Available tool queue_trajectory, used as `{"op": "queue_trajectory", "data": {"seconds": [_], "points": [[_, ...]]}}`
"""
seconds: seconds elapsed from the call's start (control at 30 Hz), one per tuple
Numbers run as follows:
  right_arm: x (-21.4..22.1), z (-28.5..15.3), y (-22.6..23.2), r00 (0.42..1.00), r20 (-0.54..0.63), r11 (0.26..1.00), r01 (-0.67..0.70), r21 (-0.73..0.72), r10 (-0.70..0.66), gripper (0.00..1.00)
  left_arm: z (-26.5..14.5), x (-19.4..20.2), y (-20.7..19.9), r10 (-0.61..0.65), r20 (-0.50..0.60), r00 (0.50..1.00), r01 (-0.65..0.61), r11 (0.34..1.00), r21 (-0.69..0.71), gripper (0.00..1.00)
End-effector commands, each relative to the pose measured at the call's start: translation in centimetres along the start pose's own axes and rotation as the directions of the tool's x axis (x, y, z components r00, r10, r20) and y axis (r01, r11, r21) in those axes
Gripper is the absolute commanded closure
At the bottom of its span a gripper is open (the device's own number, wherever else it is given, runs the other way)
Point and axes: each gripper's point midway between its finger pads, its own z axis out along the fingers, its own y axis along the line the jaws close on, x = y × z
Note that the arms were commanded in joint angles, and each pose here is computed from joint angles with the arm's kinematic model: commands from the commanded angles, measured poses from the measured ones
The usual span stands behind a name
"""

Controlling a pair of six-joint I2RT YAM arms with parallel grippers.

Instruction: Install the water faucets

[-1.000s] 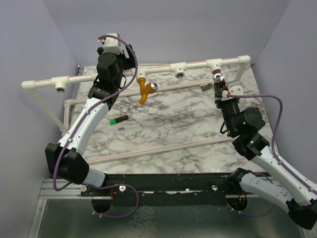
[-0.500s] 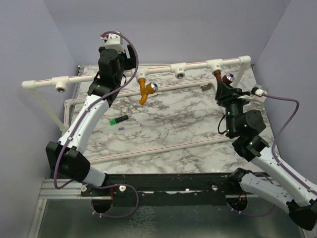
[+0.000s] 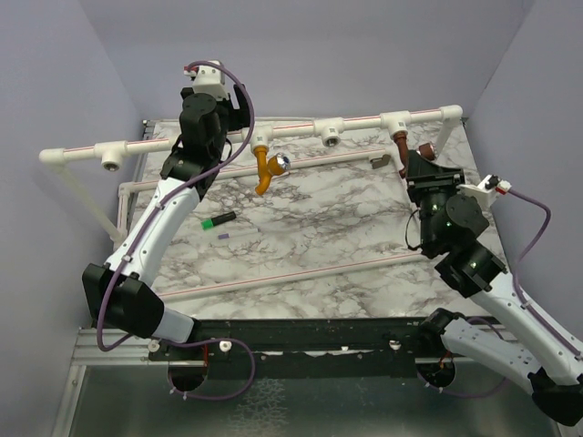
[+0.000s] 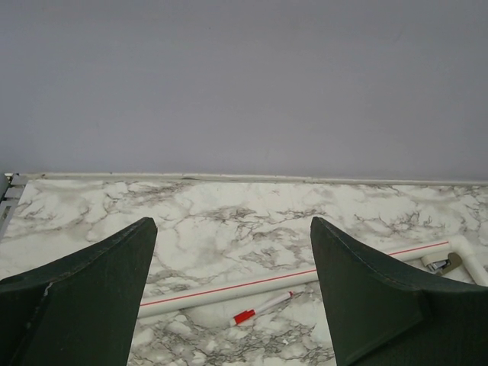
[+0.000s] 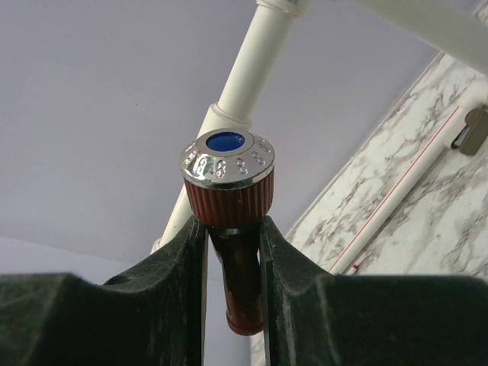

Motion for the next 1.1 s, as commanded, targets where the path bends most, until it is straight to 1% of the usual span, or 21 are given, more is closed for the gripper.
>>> {"op": "queue_trajectory", "data": {"seconds": [0.0,0.1,0.17,0.2,0.23,0.37,0.4,0.6,0.73,0.77,0.93,1.07], "points": [[0.9,-0.7,-1.6,0.972,-0.031,0.966,-0.225,0.126,0.231,0.99,-0.8,12.9,-0.9,0.081,-0.369,0.926,-0.059,0.996,0.072,0.17],[1.6,-0.8,-1.4,0.965,-0.059,0.96,-0.246,0.136,0.256,0.99,-0.9,12.8,-0.9,0.074,-0.364,0.928,-0.052,0.996,0.072,0.17],[1.7,-0.8,-1.3,0.967,-0.068,0.962,-0.235,0.137,0.246,0.99,-1.0,12.7,-0.8,0.074,-0.36,0.93,-0.052,0.996,0.071,0.17],[1.6,-0.7,-1.1,0.971,-0.07,0.967,-0.217,0.131,0.227,0.97,-1.0,12.7,-0.8,0.074,-0.36,0.93,-0.052,0.996,0.071,0.17],[1.5,-0.8,-1.0,0.974,-0.07,0.971,-0.204,0.128,0.214,0.94,-1.0,12.7,-0.8,0.074,-0.359,0.93,-0.053,0.996,0.069,0.17],[0.6,-0.9,-0.4,0.987,-0.063,0.986,-0.139,0.09,0.145,0.71,-1.0,12.8,-0.7,0.075,-0.358,0.931,-0.054,0.996,0.068,0.17],[0.4,-1.0,-0.3,0.989,-0.059,0.988,-0.127,0.083,0.132,0.67,-1.0,12.9,-0.7,0.074,-0.359,0.93,-0.052,0.996,0.07,0.17],[-0.5,-1.4,-0.1,0.995,-0.052,0.996,-0.083,0.042,0.085,0.38,-1.0,13.0,-0.8,0.069,-0.361,0.93,-0.045,0.996,0.073,0.17],[-0.9,-1.9,0.1,0.998,-0.064,1.0,-0.017,0.014,0.017,0.25,-1.0,13.1,-0.7,0.068,-0.363,0.929,-0.045,0.996,0.072,0.17],[-1.0,-2.1,0.1,0.998,-0.068,1.0,0.003,0.01,-0.002,0.24,-1.0,13.1,-0.7,0.068,-0.363,0.929,-0.045,0.996,0.072,0.17],[-1.7,-3.0,-0.2,0.987,-0.096,0.991,0.133,-0.004,-0.132,0.23,-1.0,13.2,-0.7,0.066,-0.366,0.928,-0.042,0.997,0.072,0.17],[-2.2,-3.6,0.2,0.948,-0.102,0.952,0.294,-0.082,-0.302,0.21,-1.0,13.3,-0.9,0.059,-0.367,0.928,-0.033,0.996,0.078,0.17]]}}
